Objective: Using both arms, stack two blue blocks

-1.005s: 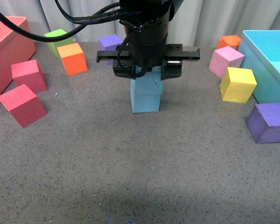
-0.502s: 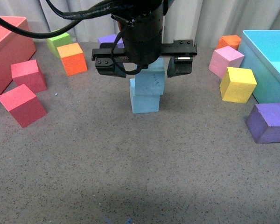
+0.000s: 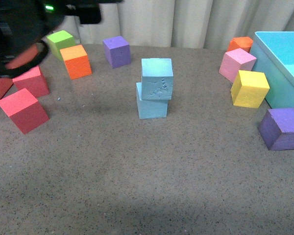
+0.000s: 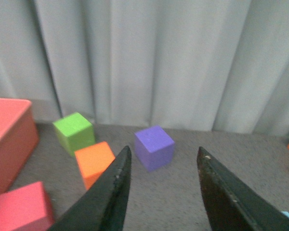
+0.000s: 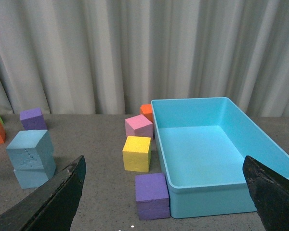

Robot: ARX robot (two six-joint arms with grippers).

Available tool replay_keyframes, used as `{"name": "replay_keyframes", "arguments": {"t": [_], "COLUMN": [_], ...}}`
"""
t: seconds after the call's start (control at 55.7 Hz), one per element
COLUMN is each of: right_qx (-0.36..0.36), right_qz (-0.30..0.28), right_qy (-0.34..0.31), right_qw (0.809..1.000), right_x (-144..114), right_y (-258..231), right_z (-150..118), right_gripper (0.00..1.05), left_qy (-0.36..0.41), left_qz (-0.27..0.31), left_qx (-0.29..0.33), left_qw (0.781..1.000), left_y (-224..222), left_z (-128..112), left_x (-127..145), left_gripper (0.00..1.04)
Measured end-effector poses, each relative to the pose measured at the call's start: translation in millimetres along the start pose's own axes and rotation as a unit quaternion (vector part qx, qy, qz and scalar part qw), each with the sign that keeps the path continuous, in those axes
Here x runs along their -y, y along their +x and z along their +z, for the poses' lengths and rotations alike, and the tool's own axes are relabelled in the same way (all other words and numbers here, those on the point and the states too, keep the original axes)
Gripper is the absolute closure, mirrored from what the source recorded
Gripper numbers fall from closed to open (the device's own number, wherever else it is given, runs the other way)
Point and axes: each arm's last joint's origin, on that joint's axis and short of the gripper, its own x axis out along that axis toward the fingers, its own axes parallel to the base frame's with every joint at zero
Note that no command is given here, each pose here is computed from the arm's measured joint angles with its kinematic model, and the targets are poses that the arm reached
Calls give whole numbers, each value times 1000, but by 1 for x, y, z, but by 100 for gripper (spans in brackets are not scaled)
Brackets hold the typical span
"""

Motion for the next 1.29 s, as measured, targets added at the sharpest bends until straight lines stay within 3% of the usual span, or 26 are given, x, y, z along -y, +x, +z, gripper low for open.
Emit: {"name": "replay_keyframes", "arguments": {"t": [0.251,0.861,1.292], "right_qx": [0,0,0], "right_qz": [0,0,0], "right_qy": [0,0,0], "right_qw": [1000,1000,1000], "right_x": [0,0,0], "right_y": [0,0,0], "right_z": [0,0,0], "right_gripper": [10,10,10], "left_qy": [13,18,18], "left_qz": [3,-1,3], "left_qx": [-1,-2,10], "left_qw": [1000,1000,1000], "left_y": [-61,-167,-190], "left_z": [-2,0,6], "left_x": [-51,-112,-114], "left_gripper": [101,101,101]}}
